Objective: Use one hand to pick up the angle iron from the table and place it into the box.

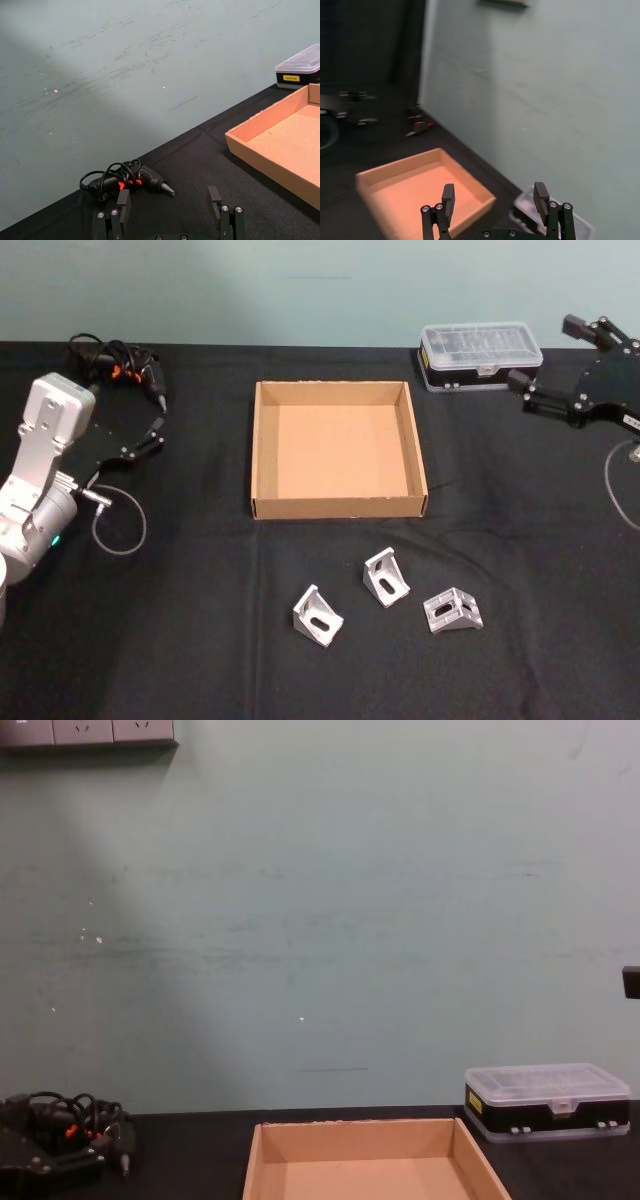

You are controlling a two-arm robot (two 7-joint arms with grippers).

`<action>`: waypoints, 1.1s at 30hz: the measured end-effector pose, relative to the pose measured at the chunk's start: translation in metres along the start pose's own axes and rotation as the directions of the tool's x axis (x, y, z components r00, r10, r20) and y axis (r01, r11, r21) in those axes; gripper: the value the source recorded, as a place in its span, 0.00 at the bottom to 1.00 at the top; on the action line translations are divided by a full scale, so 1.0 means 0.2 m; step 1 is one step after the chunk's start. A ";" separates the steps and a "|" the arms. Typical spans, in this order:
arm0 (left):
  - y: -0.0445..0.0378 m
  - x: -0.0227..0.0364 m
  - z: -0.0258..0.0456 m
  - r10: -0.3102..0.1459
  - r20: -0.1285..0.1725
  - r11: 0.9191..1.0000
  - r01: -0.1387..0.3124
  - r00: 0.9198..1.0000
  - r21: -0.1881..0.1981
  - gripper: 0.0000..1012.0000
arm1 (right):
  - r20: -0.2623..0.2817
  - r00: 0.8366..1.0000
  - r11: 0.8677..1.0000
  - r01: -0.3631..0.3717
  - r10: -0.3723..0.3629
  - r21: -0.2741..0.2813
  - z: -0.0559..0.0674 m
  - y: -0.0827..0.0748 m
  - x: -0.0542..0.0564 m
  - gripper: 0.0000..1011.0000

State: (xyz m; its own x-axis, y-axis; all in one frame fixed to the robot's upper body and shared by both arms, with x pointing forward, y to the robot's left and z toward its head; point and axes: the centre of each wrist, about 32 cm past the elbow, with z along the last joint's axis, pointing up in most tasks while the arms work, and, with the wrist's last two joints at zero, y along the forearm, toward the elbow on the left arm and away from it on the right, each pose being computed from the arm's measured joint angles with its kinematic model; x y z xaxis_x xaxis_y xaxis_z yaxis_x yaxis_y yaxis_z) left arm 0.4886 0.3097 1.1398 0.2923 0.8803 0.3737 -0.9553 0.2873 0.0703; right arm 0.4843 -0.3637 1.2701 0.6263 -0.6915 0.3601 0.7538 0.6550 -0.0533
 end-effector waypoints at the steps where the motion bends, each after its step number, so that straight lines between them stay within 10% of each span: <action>1: 0.000 0.000 0.000 0.000 0.000 1.000 0.000 1.000 0.000 0.99 | 0.002 1.000 1.000 -0.021 0.021 -0.002 0.01 0.00 0.01 0.99; 8: 0.000 0.000 0.000 0.000 0.000 1.000 0.000 1.000 0.000 0.99 | -0.015 0.978 0.976 -0.208 0.208 -0.063 0.04 0.02 0.06 0.99; 15: 0.000 0.000 0.000 0.000 0.000 1.000 0.000 1.000 0.000 0.99 | -0.067 0.926 0.920 -0.376 0.371 -0.109 0.01 0.07 0.09 0.99; 27: 0.000 0.000 0.000 0.000 0.000 1.000 0.000 1.000 0.000 0.99 | -0.149 0.775 0.764 -0.631 0.614 -0.131 -0.04 0.17 0.09 0.99; 33: 0.000 0.000 0.000 0.000 0.000 1.000 0.000 1.000 0.000 0.99 | -0.159 0.730 0.711 -0.683 0.664 -0.168 -0.06 0.19 0.08 0.99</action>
State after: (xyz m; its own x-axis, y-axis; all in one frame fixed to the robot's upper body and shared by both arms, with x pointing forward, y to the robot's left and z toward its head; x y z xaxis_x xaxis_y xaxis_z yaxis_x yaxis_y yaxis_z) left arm 0.4886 0.3097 1.1398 0.2922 0.8803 0.3738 -0.9553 0.2873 0.0703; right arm 0.5252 -0.3533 1.2629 0.9898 -0.1184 0.0799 0.1416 0.8866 -0.4404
